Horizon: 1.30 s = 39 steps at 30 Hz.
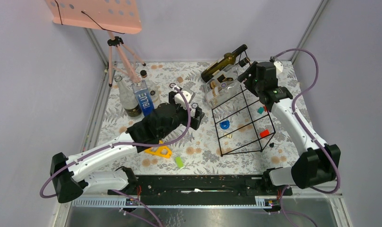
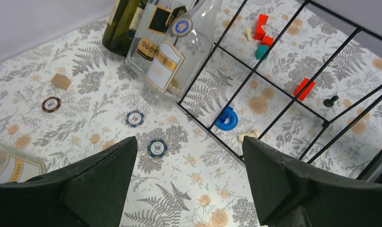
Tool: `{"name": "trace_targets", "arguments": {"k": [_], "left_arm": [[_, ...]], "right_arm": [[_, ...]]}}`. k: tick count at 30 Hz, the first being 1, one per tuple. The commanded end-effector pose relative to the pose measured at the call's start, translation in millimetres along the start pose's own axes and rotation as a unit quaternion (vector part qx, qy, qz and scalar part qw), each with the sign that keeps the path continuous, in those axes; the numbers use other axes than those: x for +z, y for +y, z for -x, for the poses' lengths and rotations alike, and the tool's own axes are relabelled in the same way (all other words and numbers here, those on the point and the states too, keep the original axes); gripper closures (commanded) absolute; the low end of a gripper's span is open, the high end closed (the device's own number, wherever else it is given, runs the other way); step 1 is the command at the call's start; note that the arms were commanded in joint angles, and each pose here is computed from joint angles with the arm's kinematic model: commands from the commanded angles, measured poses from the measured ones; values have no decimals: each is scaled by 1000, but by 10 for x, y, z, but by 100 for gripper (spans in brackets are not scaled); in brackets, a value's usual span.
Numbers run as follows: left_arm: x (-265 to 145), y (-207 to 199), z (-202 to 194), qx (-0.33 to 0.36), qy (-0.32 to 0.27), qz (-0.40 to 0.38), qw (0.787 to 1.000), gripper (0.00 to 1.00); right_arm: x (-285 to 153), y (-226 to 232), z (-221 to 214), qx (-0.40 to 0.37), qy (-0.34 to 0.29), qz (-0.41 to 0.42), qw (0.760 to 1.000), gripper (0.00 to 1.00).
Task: Take the wine bottle off the wine rack
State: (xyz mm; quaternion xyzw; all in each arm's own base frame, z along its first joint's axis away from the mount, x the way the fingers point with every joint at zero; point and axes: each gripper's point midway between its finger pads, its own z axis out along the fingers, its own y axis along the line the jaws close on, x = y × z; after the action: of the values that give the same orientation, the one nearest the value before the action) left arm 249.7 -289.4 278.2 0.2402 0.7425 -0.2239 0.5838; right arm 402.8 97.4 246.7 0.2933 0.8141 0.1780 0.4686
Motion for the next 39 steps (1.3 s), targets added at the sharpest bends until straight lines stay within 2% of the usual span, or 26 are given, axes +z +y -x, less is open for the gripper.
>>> {"name": "trace_targets", "arguments": {"k": [1,17,27,31,35,39], "left_arm": [[-68,-65,105,-26,-27,-16,999,10],[-143,-31,23,-30,-27,-14,999,10],[-156,-7,-39,-31,-21,-8,999,10],[-148,1,-73,-28,-18,-7,999,10],[-145,13,-100,-27,-16,-4,1000,9],[-126,3,-135,-25,-12,-6,1000,9]], "right_arm": [[164,131,269,24,-47,0,999,26],[688,9,249,26,-57,-42,997,35],[888,17,162,29,-52,-37,998,42],[927,29,147,28,-52,-31,998,48],[933,50,136,26,-50,-23,998,58],[909,90,143,24,-54,-8,998,73]]}}
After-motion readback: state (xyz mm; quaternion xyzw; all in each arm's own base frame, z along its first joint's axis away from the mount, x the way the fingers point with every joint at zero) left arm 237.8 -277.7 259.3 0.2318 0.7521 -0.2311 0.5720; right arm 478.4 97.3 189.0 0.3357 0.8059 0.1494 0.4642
